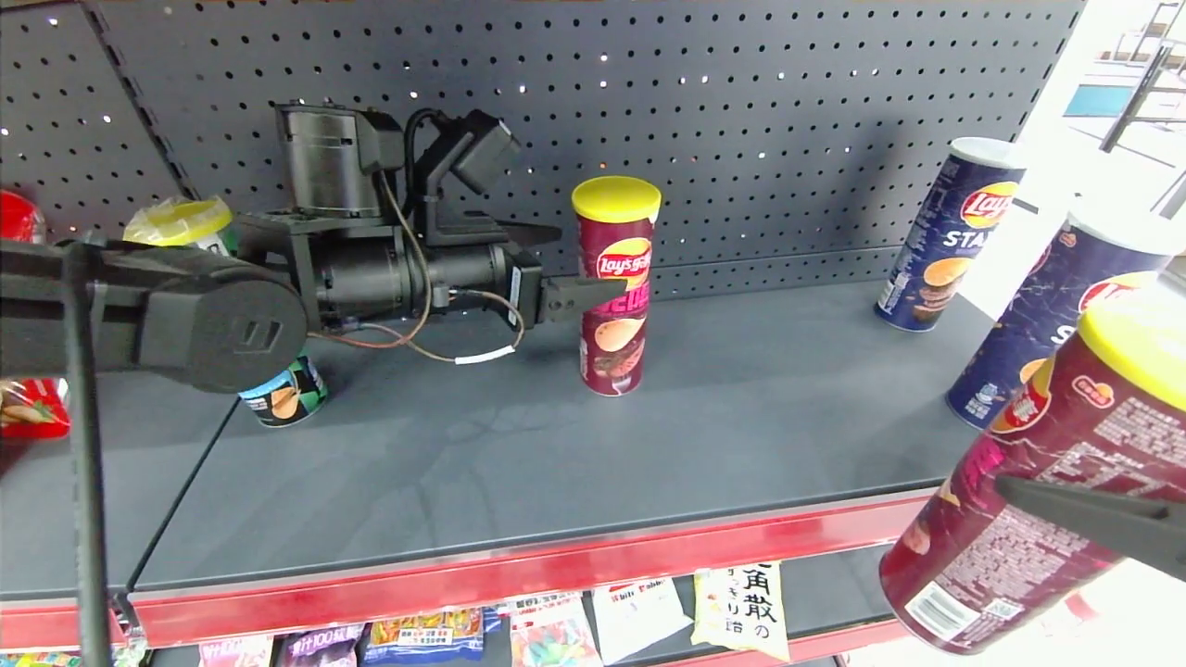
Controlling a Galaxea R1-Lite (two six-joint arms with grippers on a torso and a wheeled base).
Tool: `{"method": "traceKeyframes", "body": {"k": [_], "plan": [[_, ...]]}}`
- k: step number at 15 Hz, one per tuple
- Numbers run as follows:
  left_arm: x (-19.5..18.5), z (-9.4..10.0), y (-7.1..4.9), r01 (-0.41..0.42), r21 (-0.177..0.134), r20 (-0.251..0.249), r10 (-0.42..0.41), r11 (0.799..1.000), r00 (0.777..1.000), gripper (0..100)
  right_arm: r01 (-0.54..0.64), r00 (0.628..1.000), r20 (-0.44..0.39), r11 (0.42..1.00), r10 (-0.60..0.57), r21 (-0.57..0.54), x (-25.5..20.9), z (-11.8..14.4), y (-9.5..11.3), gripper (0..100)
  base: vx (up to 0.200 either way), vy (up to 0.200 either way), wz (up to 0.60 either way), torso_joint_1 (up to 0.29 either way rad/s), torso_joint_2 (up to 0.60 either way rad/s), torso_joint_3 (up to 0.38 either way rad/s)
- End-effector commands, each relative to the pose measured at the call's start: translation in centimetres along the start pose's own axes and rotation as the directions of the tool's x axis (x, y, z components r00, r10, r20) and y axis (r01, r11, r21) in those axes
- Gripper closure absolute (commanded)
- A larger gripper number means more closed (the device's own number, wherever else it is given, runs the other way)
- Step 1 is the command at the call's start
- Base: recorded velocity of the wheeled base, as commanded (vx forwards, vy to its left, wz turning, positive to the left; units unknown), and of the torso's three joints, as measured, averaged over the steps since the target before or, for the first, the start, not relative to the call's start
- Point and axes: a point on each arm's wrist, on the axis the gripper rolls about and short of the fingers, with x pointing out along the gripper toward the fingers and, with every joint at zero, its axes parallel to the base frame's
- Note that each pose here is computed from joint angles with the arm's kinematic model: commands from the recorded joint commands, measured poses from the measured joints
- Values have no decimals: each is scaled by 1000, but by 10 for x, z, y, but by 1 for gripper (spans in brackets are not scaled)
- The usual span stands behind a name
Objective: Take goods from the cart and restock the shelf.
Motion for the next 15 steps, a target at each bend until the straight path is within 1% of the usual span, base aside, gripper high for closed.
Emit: {"method": "traceKeyframes", "body": {"k": [1, 3, 4, 6, 10, 12, 13, 14, 15], "plan": [[13, -4, 3, 2, -1, -4, -2, 1000, 1000, 0, -1, 1000, -4, 1000, 1, 1, 0, -1, 0, 100, 0, 0, 0, 0, 0, 0], [23, -3, 2, 7, 5, 4, -7, 1000, 1000, 0, -3, 1000, -3, 1000, 3, 1, 1, -1, 0, 100, 0, 0, 0, 0, 0, 0], [27, -2, 4, 6, 8, 7, -6, 1000, 1000, 0, -1, 1000, -4, 1000, 1, 1, 1, -1, 0, 100, 0, 0, 0, 0, 0, 0], [34, -2, 3, 17, 10, 10, -17, 1000, 1000, 0, -1, 1000, -2, 1000, 1, 1, 0, 0, 0, 100, 0, 0, 0, 0, 0, 0], [40, -8, 4, 20, 4, -1, -20, 1000, 1000, 0, 1, 1000, -2, 1000, -1, 1, 0, 0, 0, 100, 0, 0, 0, 0, 0, 0], [44, -11, 0, 38, 2, -7, -38, 999, 999, 0, 0, 1000, -4, 1000, 0, 2, 1, 0, 0, 100, 0, 0, 0, 0, 0, 0], [46, -14, 0, 40, 1, -11, -40, 999, 999, 100, 0, 1000, -5, 1000, 0, 2, 1, 0, -1, 100, 0, 0, 0, 0, 0, 0], [47, -14, 1, 46, 0, -10, -46, 999, 999, 100, 0, 1000, -5, 1000, 0, 2, 1, 0, -1, 100, 0, 0, 0, 0, 0, 0], [48, -15, -1, 56, -2, -13, -56, 998, 998, 100, 0, 1000, -4, 1000, 0, 2, 1, 0, 0, 100, 0, 0, 0, 0, 0, 0]]}}
